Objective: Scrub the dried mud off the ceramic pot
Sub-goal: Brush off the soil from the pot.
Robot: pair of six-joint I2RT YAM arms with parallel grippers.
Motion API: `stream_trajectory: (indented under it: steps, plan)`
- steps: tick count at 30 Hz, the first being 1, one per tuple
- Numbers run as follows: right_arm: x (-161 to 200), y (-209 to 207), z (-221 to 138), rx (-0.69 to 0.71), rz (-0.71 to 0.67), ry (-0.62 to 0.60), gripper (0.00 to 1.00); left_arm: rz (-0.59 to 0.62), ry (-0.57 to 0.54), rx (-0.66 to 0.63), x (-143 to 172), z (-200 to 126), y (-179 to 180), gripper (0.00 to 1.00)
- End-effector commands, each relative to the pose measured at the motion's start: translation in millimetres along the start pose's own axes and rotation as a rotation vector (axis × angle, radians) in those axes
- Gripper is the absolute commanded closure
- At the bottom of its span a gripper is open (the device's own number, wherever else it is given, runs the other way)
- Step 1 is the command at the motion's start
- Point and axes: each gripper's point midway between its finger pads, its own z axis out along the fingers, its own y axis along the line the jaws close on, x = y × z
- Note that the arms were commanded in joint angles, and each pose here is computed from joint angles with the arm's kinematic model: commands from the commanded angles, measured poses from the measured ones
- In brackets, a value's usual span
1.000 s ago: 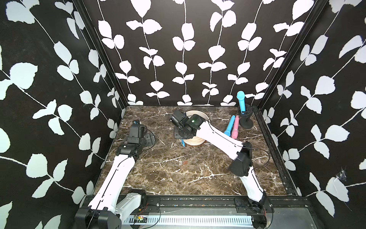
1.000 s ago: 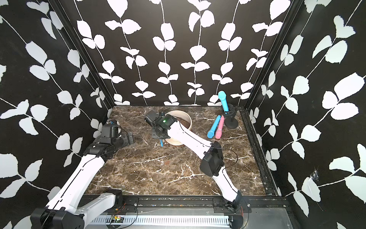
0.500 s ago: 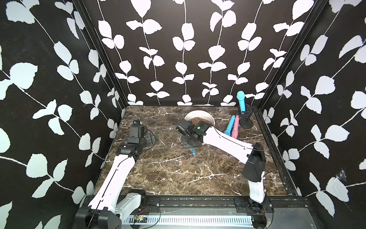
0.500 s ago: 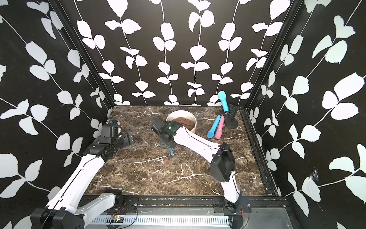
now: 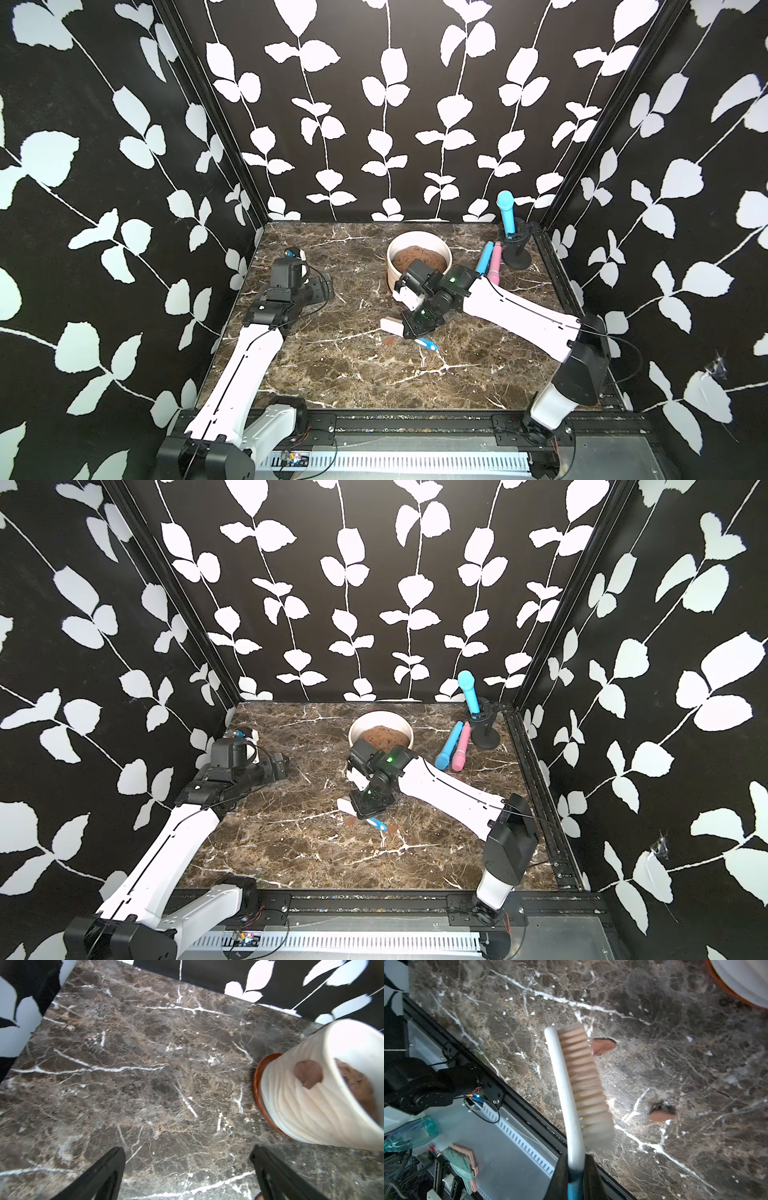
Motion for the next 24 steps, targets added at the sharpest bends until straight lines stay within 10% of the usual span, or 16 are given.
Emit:
stream_trajectory:
  steps: [1, 8, 16, 24]
  plan:
    - [-21.9, 1.9, -34.3, 0.008, -0.081, -0.146, 1.0, 0.03, -0.067, 0.138, -12.9, -10.1, -23.6, 0.02]
    - [-60.2, -75.8, -110.4, 0.014, 0.257, -0.458, 1.0, 0.269, -0.155, 0.473, -13.9, -26.6, -95.7, 0.17]
    - [-41.5, -135.7, -174.1, 0.311, 0.227, -0.535, 1.0, 0.68, -0.103, 0.595, 2.9, -34.0, -162.8, 0.23]
    - [-29.8, -165.5, -199.2, 0.33, 0.336, -0.703, 1.0, 1.094, -0.255, 1.016, 30.8, -42.2, -229.8, 0.22]
